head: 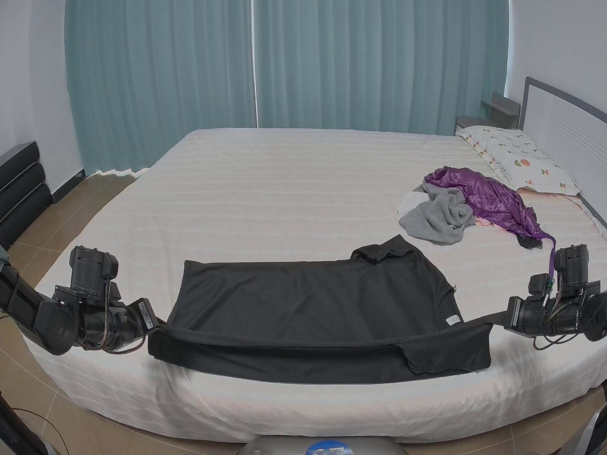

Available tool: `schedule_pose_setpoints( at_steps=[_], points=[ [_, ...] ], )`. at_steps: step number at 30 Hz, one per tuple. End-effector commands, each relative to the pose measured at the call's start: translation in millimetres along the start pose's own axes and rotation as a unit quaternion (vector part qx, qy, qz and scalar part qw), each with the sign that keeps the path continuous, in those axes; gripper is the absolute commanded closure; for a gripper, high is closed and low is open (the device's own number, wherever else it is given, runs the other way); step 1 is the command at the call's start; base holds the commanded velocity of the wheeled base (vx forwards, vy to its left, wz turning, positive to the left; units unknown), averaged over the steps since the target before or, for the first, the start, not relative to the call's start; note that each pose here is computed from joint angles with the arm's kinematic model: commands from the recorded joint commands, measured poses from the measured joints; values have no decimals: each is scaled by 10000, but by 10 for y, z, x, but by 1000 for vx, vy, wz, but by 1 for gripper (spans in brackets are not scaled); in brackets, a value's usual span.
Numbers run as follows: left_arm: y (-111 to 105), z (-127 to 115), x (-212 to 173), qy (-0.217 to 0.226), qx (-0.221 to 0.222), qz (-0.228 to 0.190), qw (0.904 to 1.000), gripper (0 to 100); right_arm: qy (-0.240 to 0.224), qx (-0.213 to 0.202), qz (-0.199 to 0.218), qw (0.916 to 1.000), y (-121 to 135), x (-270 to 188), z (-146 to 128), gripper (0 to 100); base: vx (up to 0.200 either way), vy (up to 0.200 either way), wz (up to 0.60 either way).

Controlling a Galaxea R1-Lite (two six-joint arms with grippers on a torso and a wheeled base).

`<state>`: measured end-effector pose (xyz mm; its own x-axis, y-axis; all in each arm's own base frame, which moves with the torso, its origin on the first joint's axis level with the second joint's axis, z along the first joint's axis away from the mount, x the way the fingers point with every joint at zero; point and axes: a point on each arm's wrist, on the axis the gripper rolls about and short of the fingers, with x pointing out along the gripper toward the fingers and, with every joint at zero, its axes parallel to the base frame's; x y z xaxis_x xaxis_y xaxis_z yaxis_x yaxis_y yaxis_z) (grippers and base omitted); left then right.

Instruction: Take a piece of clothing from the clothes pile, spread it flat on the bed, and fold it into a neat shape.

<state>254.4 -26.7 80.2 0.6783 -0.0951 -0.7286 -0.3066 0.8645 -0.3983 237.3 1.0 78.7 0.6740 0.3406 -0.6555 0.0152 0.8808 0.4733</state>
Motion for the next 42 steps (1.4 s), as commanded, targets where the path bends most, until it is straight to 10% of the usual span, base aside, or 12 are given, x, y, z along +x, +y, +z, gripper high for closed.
schedule_pose_setpoints(
  at_steps=[1,24,25,26,27,42],
  points=[
    [-26,35,153,93,-42,50,9999,100,97,102,-28,9999,-34,134,51,100,0,0,0],
    [-95,131,925,429,-543,230,9973,100,88,331,-42,9994,-201,784,152,100,0,0,0],
    [-95,131,925,429,-543,230,9973,0,88,331,-42,9994,-201,784,152,100,0,0,0],
    [-98,135,943,429,-551,231,9973,0,102,336,-48,9994,-208,798,145,100,0,0,0],
    [-99,137,952,433,-559,225,9972,0,115,349,-53,9993,-215,807,136,0,0,0,0],
    [-139,259,455,-6,-874,-96,9961,0,-366,908,268,9948,-65,534,79,0,0,0,0]
  ],
)
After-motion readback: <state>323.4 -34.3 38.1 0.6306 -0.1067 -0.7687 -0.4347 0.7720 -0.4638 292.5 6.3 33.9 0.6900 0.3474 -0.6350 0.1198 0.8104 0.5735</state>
